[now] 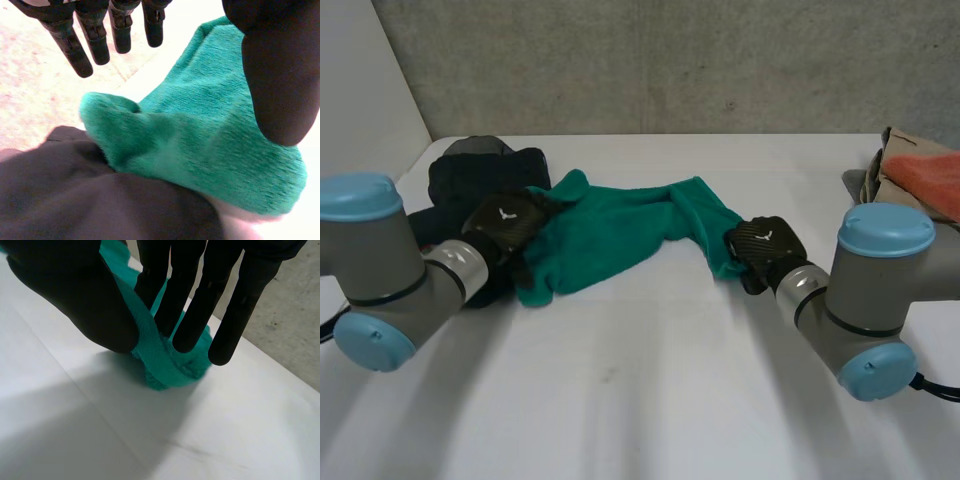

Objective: Fold the laundry.

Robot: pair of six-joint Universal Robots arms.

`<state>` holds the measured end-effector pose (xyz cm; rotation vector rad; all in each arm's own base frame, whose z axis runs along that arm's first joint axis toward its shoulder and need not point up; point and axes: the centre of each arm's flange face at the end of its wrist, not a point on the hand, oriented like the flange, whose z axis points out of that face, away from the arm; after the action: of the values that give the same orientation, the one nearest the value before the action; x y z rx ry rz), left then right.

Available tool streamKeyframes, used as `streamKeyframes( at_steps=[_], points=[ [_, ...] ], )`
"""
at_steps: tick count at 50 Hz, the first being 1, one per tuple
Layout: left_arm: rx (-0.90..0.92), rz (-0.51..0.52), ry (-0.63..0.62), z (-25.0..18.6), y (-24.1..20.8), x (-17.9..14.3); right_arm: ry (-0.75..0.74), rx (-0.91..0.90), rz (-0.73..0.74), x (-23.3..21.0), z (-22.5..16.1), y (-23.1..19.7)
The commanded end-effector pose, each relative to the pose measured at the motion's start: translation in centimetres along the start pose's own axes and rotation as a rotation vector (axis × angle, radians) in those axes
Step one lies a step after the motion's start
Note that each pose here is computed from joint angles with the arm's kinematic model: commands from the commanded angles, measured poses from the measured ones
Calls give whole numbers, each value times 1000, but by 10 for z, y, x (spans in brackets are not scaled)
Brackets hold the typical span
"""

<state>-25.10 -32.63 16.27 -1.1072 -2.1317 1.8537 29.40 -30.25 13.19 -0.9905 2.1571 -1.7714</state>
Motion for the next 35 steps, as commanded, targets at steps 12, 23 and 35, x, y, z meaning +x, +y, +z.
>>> streamKeyframes(
  at_steps=[12,23,35],
  points=[
    [-121,-30,-334,6,0,-128,-12,16,22,-6,-1,-7],
    [-254,31,-139,31,48,-117,-19,6,-17,-10,-2,-4],
    [-10,75,-528,70,22,-193,-17,7,-33,-12,-4,-5]
  ],
)
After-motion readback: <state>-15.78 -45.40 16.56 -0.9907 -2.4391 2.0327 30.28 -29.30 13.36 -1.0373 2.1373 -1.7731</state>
